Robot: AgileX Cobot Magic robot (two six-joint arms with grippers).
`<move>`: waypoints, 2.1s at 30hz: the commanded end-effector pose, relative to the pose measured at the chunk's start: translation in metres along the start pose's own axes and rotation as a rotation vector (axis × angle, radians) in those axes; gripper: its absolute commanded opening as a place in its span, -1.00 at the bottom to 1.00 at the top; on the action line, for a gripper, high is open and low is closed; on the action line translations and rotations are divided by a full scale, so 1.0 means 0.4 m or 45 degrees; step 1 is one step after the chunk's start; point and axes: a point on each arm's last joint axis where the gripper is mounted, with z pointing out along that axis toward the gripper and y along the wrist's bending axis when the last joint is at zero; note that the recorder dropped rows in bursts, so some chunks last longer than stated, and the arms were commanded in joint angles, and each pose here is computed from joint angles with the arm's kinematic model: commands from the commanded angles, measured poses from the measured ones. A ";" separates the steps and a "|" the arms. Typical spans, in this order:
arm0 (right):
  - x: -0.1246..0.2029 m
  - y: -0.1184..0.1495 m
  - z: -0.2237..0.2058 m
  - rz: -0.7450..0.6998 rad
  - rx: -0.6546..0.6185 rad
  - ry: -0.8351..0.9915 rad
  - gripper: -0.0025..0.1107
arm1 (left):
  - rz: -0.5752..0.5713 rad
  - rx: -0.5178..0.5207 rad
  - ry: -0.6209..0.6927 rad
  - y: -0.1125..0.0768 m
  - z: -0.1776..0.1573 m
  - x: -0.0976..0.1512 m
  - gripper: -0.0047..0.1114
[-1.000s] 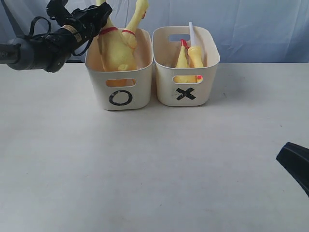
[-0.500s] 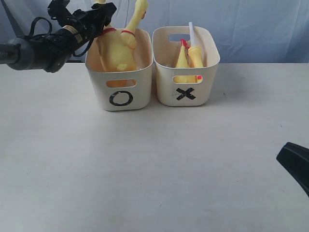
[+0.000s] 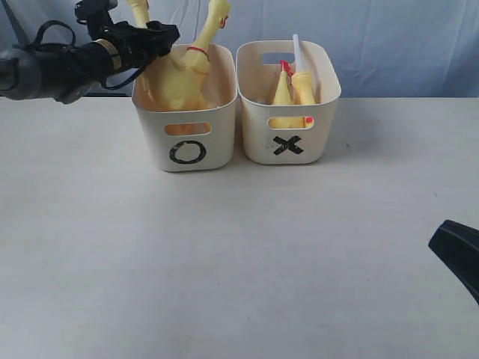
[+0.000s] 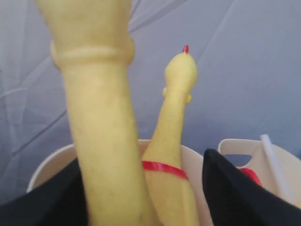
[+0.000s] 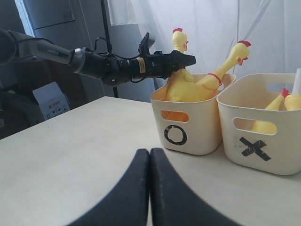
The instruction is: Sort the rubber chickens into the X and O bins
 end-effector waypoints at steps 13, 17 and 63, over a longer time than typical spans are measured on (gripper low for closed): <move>-0.001 0.000 -0.002 -0.006 0.005 -0.007 -0.97 | 0.400 -0.356 0.114 -0.020 -0.072 -0.130 0.12; -0.001 0.000 -0.002 -0.006 0.005 -0.007 -0.97 | 0.412 -0.347 0.089 -0.039 -0.082 -0.153 0.12; -0.001 0.000 -0.002 -0.006 0.005 -0.007 -0.97 | 0.604 -0.595 0.526 -0.236 -0.406 -0.185 -0.92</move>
